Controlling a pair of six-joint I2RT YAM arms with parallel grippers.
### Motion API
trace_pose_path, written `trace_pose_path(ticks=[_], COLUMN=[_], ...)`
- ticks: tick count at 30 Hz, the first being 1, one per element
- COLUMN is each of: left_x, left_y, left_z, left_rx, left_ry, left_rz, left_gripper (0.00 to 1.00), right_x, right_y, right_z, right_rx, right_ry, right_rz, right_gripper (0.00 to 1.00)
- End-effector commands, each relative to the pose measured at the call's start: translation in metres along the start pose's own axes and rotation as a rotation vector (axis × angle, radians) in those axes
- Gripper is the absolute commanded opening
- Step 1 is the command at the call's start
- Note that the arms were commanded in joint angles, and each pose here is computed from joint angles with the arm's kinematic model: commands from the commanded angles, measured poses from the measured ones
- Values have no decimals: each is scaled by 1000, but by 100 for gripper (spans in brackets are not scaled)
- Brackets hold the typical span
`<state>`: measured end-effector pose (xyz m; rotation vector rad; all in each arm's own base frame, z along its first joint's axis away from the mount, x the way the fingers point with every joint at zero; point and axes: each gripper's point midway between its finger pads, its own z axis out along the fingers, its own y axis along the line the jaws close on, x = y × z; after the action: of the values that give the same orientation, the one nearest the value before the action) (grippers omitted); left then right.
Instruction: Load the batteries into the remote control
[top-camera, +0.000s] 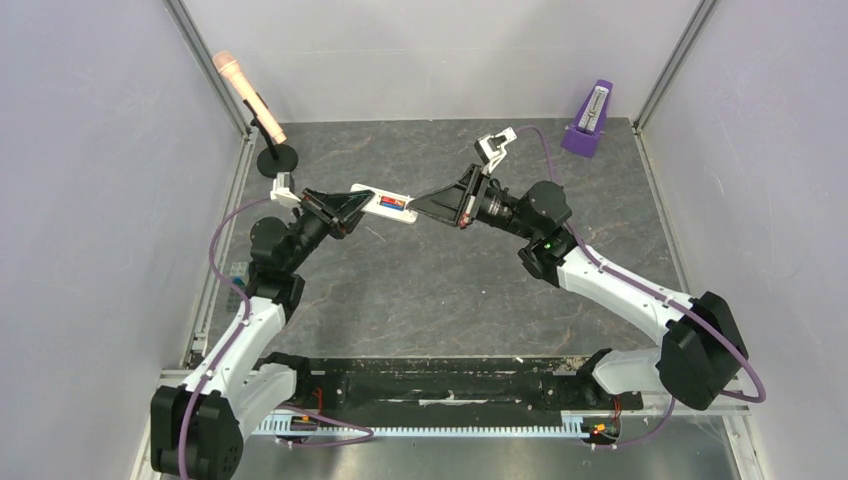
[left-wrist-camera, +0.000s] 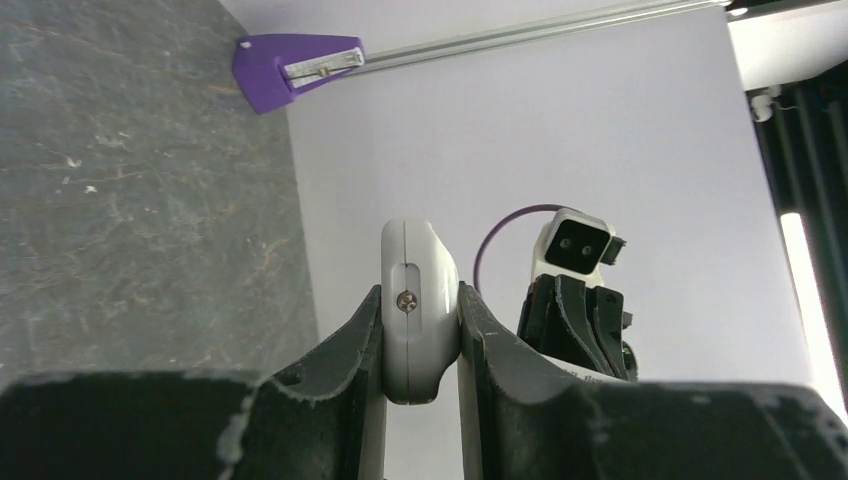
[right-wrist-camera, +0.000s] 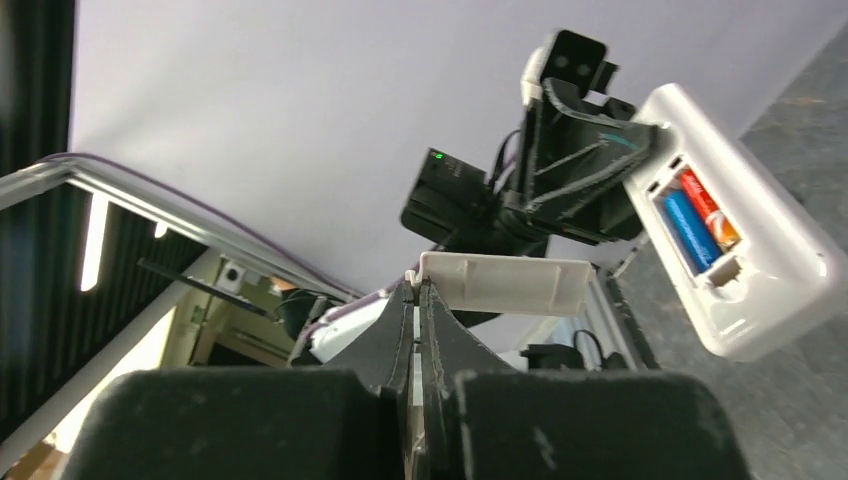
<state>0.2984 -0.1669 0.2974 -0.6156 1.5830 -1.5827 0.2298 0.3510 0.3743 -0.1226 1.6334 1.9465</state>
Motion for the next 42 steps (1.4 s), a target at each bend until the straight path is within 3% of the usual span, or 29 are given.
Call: trace_pose_path(ticks=[1, 12, 21, 32, 42], left_x=[-5, 1, 4, 8, 9], left_y=[-50, -72, -83, -77, -82], left_z=[-2, -6, -12, -15, -14], left_rx=[138, 194, 230, 222, 234], left_ry=[-24, 11, 17, 27, 43], left_rz=[-73, -178, -197, -213, -221], left_gripper=[2, 2, 2, 2, 2], right_x=[-10, -12, -14, -23, -22], right_y=[50, 49, 36, 47, 30], right_z=[-2, 1, 0, -2, 1], right_rx=[-164, -199, -186, -298, -266], right_ry=[-38, -38, -78, -109, -119], right_rz=[29, 159, 218, 273, 300], right_gripper=[0, 0, 0, 0, 0])
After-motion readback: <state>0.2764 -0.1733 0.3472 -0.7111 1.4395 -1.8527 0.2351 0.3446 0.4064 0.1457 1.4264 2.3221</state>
